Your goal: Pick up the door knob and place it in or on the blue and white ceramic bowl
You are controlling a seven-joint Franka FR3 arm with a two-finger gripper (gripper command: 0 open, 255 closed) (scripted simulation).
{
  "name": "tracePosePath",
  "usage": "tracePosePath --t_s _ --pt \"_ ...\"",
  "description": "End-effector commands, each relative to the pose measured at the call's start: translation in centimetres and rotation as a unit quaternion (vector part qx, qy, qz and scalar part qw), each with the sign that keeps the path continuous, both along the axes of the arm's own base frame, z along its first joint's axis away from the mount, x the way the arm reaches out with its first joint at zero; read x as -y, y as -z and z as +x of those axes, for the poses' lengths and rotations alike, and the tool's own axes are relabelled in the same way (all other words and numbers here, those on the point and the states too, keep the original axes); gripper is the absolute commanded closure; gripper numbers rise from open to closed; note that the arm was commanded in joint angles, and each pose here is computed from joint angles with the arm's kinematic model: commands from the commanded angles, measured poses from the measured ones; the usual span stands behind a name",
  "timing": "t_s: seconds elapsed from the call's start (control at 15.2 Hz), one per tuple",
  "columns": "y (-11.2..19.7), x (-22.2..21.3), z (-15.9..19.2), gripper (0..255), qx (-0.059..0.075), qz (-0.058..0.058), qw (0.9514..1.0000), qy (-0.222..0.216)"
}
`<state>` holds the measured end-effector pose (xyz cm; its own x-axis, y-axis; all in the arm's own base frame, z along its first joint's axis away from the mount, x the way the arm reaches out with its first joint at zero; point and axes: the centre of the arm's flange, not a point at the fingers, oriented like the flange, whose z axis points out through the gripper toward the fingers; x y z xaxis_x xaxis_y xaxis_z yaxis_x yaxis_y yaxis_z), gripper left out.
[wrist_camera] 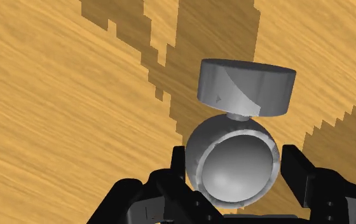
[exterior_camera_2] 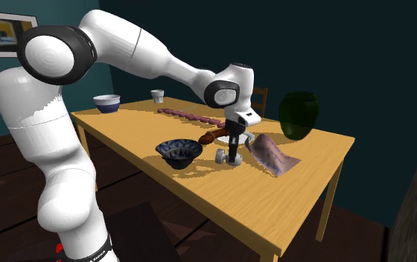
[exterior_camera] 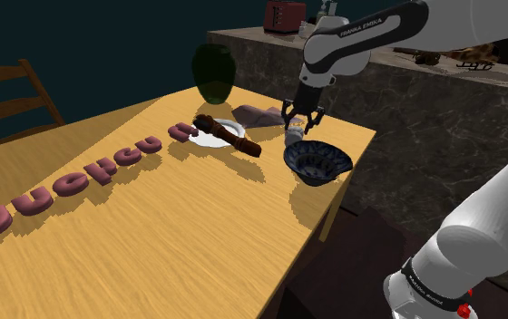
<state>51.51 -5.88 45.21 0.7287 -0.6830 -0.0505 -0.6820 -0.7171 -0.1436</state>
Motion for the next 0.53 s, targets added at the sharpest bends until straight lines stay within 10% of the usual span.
tracePosePath --t_s 0.0,0.46 --pt "-0.6 -0.1 0.0 255 -0.002 0.001 1.0000 -0.001" --pt "-3.3 -0.1 -0.1 255 -0.001 0.000 1.0000 -0.001"
